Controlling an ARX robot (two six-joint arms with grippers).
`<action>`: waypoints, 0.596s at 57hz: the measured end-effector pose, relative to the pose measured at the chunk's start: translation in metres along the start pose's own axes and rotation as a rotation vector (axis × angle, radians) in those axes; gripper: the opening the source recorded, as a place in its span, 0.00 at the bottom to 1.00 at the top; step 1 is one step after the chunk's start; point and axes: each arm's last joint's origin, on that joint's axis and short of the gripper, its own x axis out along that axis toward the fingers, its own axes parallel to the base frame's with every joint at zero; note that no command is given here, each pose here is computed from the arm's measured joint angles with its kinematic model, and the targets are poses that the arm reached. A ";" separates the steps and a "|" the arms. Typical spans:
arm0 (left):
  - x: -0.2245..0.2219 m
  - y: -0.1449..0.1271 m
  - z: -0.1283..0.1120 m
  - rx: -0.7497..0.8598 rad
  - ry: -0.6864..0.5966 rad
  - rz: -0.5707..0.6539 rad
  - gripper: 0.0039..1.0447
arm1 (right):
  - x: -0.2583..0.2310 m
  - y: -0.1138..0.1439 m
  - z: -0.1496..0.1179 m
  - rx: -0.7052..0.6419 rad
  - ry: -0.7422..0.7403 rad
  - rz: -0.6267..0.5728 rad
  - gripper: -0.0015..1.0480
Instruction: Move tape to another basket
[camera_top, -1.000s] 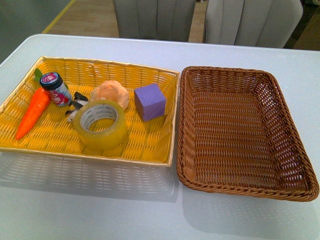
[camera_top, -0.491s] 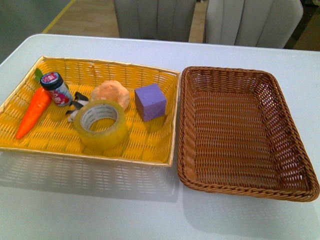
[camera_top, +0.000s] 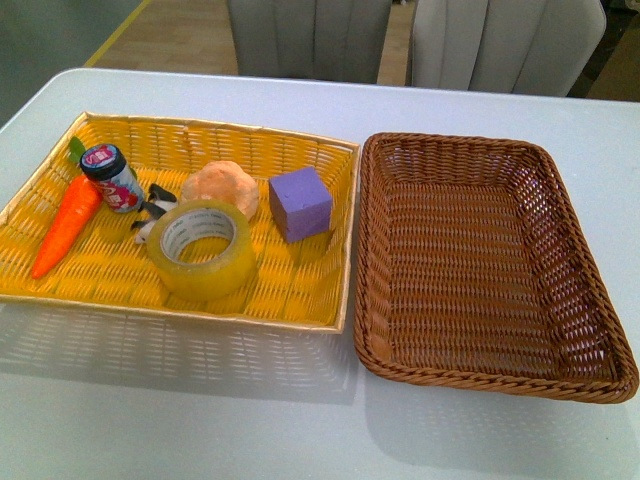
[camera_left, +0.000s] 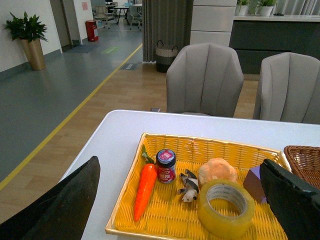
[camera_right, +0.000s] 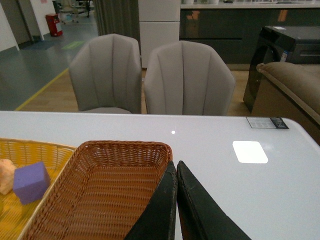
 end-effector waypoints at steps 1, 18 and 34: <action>0.000 0.000 0.000 0.000 0.000 0.000 0.92 | -0.001 0.000 0.000 0.000 0.000 0.000 0.02; 0.000 0.000 0.000 0.000 0.000 0.000 0.92 | -0.007 0.000 0.000 0.000 0.000 0.000 0.02; 0.000 0.000 0.000 0.000 0.000 0.000 0.92 | -0.019 0.000 -0.005 0.000 0.032 0.000 0.02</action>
